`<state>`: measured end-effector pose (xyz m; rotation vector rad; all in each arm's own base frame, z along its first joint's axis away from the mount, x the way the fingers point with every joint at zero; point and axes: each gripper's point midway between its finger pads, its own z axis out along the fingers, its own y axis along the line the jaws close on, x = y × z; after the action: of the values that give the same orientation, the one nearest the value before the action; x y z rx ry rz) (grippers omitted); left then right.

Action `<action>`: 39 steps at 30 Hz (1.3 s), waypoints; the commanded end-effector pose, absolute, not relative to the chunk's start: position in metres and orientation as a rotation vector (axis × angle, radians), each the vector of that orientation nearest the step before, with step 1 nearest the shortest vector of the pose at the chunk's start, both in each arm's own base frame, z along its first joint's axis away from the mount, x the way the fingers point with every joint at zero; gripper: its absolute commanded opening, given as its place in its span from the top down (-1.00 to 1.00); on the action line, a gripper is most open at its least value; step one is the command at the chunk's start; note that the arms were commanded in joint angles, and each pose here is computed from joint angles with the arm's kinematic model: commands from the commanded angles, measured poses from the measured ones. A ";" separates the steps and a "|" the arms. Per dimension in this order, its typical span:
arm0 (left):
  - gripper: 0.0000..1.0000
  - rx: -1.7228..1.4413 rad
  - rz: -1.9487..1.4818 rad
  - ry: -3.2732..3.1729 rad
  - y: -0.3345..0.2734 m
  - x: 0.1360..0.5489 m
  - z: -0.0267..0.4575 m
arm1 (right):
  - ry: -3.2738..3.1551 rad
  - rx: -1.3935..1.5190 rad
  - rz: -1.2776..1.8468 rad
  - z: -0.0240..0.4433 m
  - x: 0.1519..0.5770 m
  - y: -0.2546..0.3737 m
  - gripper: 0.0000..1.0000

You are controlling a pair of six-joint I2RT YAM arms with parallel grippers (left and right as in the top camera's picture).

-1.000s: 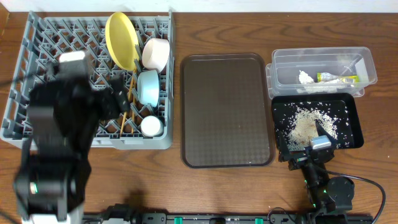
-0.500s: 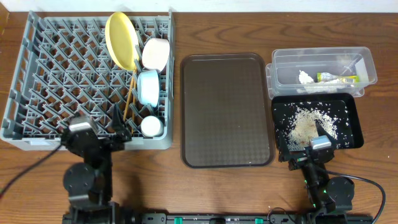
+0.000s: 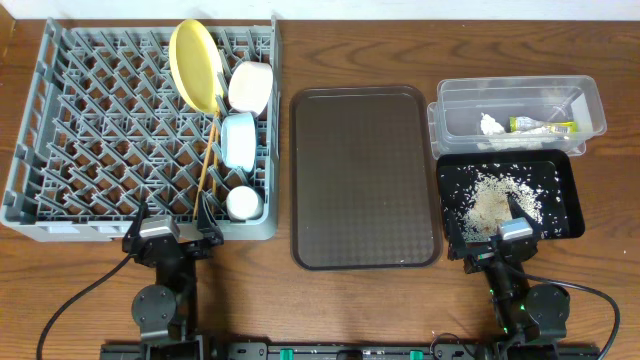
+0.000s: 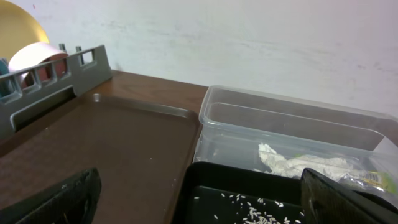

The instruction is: Sort waste into correct bins and load items into the dishwasher

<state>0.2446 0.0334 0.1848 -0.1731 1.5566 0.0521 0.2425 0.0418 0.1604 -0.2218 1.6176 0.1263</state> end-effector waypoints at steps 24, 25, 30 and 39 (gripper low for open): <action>-0.88 -0.155 0.038 1.716 0.029 0.242 0.137 | 1.616 -0.225 0.109 0.160 0.243 0.040 -0.98; -0.88 -0.155 0.038 1.716 0.029 0.242 0.137 | 1.616 -0.225 0.109 0.160 0.243 0.040 -0.98; -0.88 -0.155 0.038 1.716 0.029 0.242 0.137 | 1.616 -0.225 0.109 0.160 0.243 0.040 -0.99; -0.88 -0.155 0.038 1.716 0.029 0.242 0.137 | 1.616 -0.225 0.109 0.160 0.243 0.040 -0.99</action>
<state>0.2439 0.0290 0.1509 -0.1576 1.6682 0.0376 0.2425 0.0418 0.1604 -0.2218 1.6176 0.1263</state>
